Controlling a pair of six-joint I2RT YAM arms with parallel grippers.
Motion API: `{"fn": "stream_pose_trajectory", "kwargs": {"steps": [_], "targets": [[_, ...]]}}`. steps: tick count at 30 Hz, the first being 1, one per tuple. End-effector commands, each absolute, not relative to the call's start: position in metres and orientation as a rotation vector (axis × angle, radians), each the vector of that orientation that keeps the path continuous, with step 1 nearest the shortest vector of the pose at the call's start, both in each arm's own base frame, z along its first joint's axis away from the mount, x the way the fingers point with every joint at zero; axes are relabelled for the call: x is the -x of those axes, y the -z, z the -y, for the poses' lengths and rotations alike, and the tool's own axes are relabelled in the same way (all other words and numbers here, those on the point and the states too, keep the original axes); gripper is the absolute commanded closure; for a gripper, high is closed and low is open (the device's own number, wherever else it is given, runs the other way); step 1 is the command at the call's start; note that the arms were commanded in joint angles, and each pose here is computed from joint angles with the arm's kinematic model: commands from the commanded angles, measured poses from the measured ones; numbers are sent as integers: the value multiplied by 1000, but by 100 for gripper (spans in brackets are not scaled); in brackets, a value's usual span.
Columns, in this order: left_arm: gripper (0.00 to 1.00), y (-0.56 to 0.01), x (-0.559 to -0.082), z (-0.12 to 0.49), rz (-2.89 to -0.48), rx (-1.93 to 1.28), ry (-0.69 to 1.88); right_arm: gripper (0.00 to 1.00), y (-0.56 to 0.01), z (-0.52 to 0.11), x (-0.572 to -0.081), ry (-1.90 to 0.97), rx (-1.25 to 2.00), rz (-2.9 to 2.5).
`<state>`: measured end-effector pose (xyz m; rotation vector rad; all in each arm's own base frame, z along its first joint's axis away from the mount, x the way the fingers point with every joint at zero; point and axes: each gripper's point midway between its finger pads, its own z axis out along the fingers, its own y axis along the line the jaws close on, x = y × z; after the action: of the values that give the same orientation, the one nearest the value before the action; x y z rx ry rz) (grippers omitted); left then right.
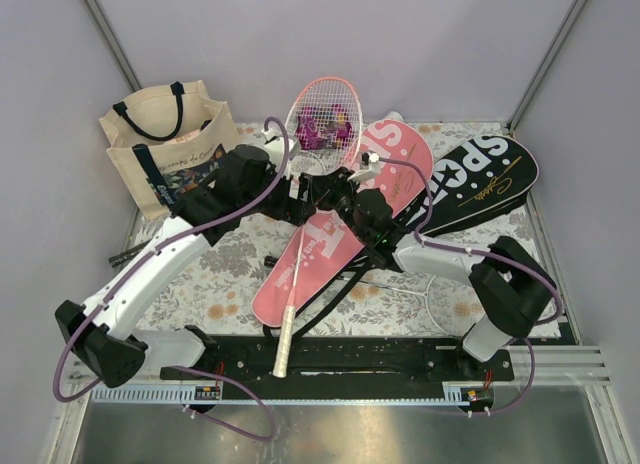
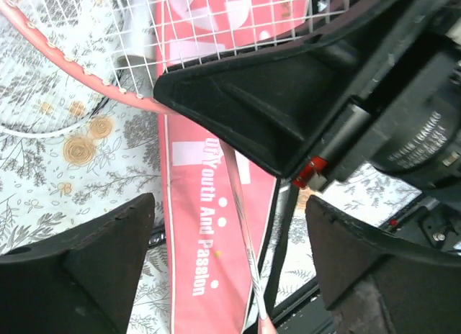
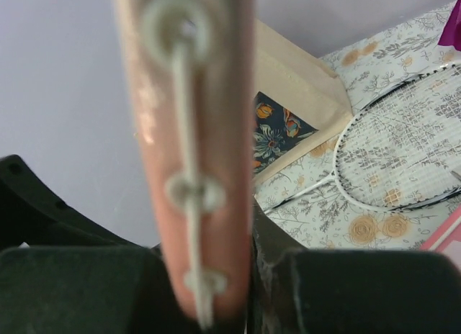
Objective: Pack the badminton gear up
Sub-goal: Pick up the racket from the center of the board, then place the racket in the racket bag.
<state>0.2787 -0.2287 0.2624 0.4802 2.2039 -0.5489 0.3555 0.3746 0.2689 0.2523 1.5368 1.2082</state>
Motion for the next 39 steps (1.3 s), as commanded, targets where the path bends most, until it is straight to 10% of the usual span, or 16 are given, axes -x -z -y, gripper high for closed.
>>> {"fn": "stream_pose_trajectory", "kwargs": {"steps": [1,12,17,39], "targets": [[1,-326,-269,236,-1942,-584,643,100,-319,-350,-352,-1268,-287,-1497],[1,-317,-265,217,-1922,-642,533,100,-304,-237,-353,-1276,-434,-1665],[28,-287,-266,216,-1927,-676,440,100,-264,-199,-336,-1198,-447,-1847],[36,-114,-201,312,-1954,-1099,77,100,-188,-143,-271,-1179,-513,-1931]]}}
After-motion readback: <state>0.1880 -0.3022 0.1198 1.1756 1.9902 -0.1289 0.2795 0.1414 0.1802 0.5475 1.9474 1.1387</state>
